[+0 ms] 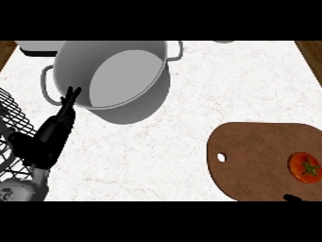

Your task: Pick the tomato from the cutting board and place it in the pot

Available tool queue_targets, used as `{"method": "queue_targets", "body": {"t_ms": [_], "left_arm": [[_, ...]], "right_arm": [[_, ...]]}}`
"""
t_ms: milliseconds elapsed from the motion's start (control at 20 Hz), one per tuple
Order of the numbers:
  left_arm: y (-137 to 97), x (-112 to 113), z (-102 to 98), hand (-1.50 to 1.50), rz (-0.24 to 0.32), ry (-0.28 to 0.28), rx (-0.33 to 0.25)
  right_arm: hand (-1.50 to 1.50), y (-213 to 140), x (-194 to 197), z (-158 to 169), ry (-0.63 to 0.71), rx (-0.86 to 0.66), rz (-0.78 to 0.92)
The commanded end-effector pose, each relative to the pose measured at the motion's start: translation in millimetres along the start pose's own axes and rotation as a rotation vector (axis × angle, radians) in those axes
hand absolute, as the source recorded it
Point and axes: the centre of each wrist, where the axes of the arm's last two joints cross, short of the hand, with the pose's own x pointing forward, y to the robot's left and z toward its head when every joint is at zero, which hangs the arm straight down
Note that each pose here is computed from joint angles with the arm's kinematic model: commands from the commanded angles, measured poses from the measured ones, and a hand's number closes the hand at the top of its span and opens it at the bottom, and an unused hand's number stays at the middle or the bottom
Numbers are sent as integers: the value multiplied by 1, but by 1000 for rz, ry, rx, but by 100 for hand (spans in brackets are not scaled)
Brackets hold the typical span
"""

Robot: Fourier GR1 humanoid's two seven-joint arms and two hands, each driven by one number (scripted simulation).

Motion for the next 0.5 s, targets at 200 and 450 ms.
{"method": "queue_targets", "body": {"t_ms": [200,450], "left_arm": [[-12,-42,14,0,32,248,-64],[-11,-39,10,0,34,245,-81]], "right_arm": [[-150,6,-21,0,-44,8,-212],[-150,25,-45,-10,-6,28,-260]]}}
